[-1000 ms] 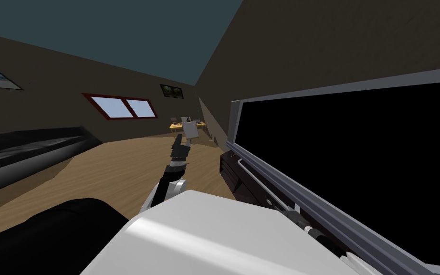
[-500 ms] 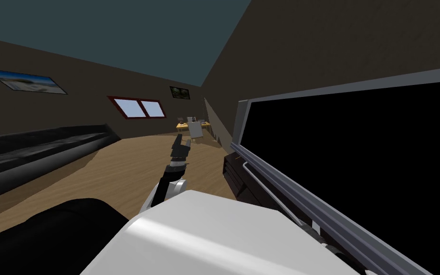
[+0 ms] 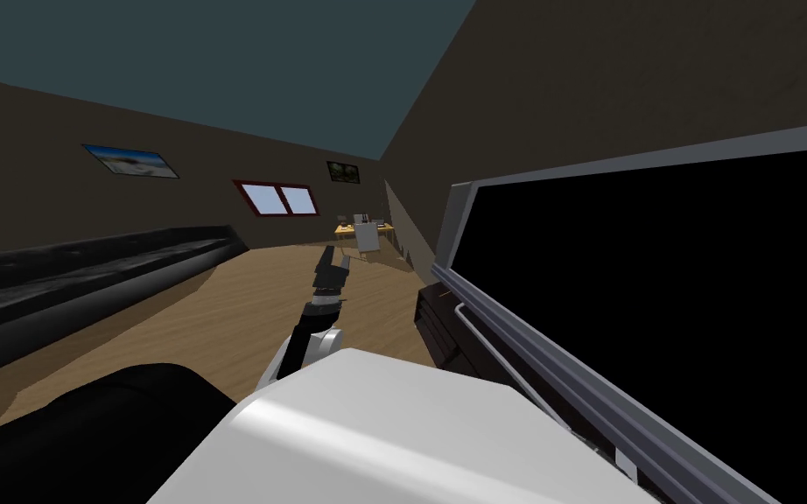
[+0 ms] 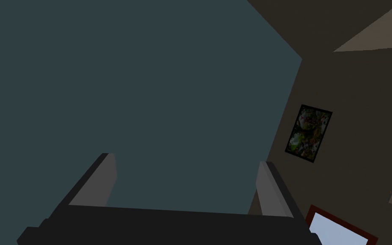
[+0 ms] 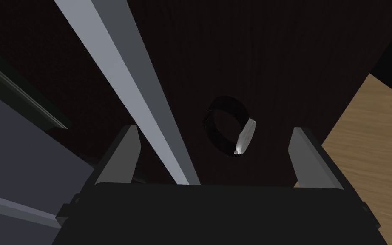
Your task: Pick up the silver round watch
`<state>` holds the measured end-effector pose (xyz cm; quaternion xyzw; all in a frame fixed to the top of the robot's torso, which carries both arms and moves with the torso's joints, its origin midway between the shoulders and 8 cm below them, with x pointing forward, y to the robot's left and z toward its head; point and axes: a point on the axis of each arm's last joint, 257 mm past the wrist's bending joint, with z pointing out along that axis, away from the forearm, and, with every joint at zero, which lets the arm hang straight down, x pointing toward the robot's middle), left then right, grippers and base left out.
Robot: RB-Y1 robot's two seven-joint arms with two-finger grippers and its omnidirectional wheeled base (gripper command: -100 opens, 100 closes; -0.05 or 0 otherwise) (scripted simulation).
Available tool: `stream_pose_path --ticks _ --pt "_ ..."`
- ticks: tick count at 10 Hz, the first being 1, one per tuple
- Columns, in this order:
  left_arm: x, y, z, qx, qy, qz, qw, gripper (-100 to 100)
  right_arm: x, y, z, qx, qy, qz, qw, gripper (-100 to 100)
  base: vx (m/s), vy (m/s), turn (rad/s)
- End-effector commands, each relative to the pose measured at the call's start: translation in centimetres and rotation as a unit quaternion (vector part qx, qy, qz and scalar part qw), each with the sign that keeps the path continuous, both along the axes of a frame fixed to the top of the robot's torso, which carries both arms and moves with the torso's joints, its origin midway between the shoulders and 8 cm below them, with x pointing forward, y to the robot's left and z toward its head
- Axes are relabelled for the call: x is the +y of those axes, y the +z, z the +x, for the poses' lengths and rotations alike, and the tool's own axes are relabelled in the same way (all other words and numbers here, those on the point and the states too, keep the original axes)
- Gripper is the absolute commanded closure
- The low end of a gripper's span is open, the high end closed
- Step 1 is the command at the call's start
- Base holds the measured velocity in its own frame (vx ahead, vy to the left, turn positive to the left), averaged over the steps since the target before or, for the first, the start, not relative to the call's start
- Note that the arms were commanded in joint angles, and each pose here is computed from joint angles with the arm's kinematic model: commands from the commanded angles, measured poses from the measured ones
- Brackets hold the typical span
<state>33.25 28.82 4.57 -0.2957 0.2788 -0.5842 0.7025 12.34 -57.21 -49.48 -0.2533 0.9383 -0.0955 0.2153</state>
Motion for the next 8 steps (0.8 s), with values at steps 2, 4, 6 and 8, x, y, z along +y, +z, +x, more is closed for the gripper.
stream_pose_path --ticks 2,4,6,8 --pt "0.0 0.0 0.0 0.0 0.0 0.0 1.0 0 -2.1 -0.7 -3.7 0.054 0.049 -0.034 0.9968 -100 0.067 0.051 0.159" --pt "0.0 0.0 0.0 0.0 0.0 0.0 1.0 0 -3.3 -1.0 -6.4 0.091 0.08 -0.053 0.9912 -100 0.063 0.047 0.182" --pt "0.0 0.0 0.0 0.0 0.0 0.0 1.0 0 -4.8 -1.1 -9.5 0.134 0.118 -0.072 0.9814 -100 0.063 0.064 0.187" --pt "0.0 0.0 0.0 0.0 0.0 0.0 1.0 0 -5.1 -1.4 -11.4 0.158 0.139 -0.076 0.9746 -100 0.067 0.065 0.114"
